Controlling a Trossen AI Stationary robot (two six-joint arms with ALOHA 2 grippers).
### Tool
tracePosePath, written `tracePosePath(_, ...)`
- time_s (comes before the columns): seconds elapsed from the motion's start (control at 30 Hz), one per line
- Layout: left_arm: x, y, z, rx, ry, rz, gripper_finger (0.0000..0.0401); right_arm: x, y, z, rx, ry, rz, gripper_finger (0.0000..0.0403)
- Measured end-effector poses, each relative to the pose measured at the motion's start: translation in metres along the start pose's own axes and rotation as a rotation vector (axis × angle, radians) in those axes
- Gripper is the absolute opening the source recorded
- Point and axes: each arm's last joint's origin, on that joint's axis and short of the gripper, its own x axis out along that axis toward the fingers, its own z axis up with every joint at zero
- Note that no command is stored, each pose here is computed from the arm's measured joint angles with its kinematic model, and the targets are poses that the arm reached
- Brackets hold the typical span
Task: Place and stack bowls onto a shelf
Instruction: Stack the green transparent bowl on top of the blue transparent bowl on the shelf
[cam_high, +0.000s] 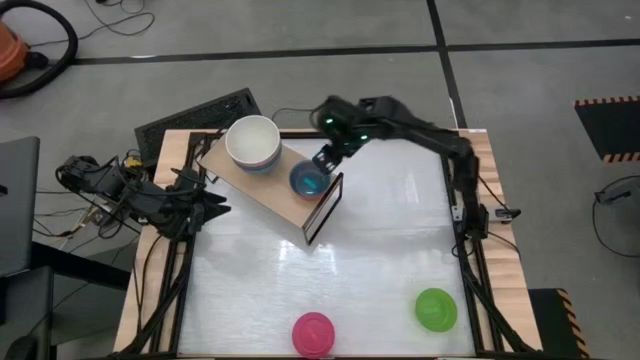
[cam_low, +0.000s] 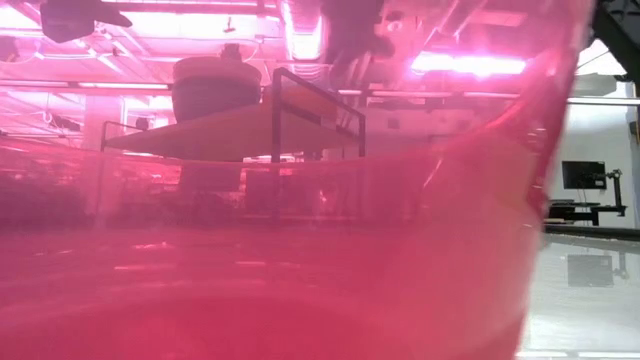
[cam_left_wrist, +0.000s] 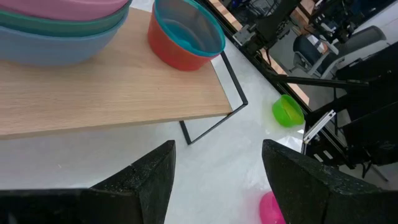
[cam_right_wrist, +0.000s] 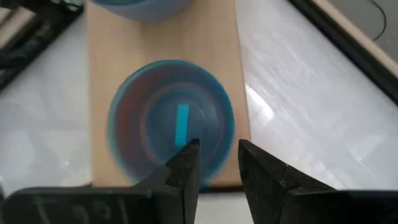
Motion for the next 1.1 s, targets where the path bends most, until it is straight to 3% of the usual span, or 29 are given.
tracePosePath(0.13,0.000,0.000,0.000,0.001,0.000,0.000,0.0226,-0.041,0.007,-0.025,-0.018,0.041,-0.023,0.0127)
tracePosePath(0.27,0.000,0.000,0.000,0.001,0.001,0.000,0.0226,-0.065,0.030,-0.058,-0.082,0.084,-0.032,0.0125)
tracePosePath(0.47,0.000,0.000,-0.001,0.018,0.023,-0.014,0.0226,-0.095,0.068,-0.131,-0.107,0.141,0.007,0.0133)
tracePosePath(0.6,0.000,0.000,-0.001,0.023,0.026,-0.009,0.0226,-0.097,0.078,-0.188,-0.041,0.204,-0.051,0.0139)
tracePosePath(0.73,0.000,0.001,-0.002,0.032,0.032,-0.002,0.0226,-0.092,0.076,-0.253,0.101,0.304,-0.138,0.0147)
tracePosePath(0.93,0.000,0.001,-0.002,0.036,0.034,0.003,0.0226,-0.064,0.064,-0.339,0.253,0.424,-0.327,0.0166)
tracePosePath(1.1,0.000,0.001,-0.002,0.030,0.033,0.003,0.0226,-0.031,0.059,-0.384,0.277,0.535,-0.301,0.0189)
